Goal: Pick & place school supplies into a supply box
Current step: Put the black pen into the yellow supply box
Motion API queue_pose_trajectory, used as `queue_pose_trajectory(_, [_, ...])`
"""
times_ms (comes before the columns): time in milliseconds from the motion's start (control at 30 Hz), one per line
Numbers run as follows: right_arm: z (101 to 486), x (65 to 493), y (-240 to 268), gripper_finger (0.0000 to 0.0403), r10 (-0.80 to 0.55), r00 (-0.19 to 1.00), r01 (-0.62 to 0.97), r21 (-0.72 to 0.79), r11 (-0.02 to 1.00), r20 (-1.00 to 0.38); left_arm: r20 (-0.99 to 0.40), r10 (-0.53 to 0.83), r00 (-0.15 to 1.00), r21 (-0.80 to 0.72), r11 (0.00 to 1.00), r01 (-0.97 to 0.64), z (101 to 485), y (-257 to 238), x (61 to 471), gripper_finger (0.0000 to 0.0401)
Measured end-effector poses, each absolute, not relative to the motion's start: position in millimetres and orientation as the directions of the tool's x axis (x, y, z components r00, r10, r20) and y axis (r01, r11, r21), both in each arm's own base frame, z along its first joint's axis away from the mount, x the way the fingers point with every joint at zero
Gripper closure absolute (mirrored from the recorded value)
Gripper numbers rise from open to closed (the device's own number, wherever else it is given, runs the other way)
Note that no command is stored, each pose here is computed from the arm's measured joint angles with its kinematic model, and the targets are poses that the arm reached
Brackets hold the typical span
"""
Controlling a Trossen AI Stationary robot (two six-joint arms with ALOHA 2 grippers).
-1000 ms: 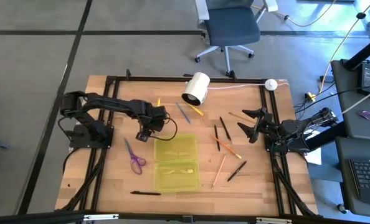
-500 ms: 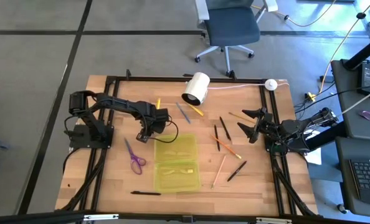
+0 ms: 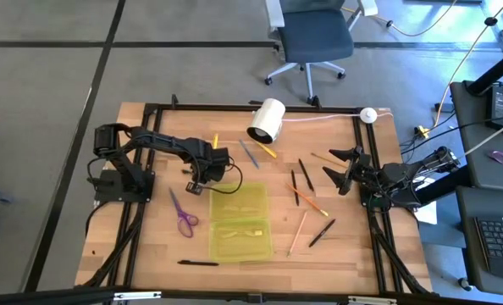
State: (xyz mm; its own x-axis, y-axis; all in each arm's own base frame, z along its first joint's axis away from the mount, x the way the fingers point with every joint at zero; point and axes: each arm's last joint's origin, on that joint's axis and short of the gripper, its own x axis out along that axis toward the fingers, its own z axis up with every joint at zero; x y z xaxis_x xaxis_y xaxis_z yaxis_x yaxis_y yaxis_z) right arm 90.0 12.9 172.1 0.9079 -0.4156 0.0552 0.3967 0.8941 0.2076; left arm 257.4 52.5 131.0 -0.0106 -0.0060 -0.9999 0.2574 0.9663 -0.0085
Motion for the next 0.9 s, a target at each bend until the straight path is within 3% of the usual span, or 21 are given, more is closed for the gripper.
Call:
queue_pose_trajectory(467, [172.0, 90.0, 12.9, 0.0027, -0.416, 0.908, 0.397, 0.208, 0.894, 0.055, -0.995, 0.031, -0.098, 0.016, 0.989, 0.149, 158.5, 57.1, 267.1, 0.0378])
queue_pose_trajectory(567, [172.0, 90.0, 12.9, 0.0027, -0.416, 0.908, 0.397, 0.208, 0.894, 0.055, -0.983, 0.065, -0.173, 0.039, 0.988, 0.151, 172.3, 58.2, 266.1, 0.0378])
queue_pose_trajectory(733, [172.1, 90.0, 12.9, 0.0027, -0.416, 0.908, 0.397, 0.208, 0.894, 0.055, -0.985, 0.066, -0.160, 0.049, 0.993, 0.107, 203.4, 60.0, 277.7, 0.0378])
queue_pose_trajectory(900, [172.0, 90.0, 12.9, 0.0027, -0.416, 0.908, 0.397, 0.207, 0.894, 0.055, -1.000, -0.016, -0.015, -0.017, 0.998, 0.055, 237.4, 44.0, 299.7, 0.0378])
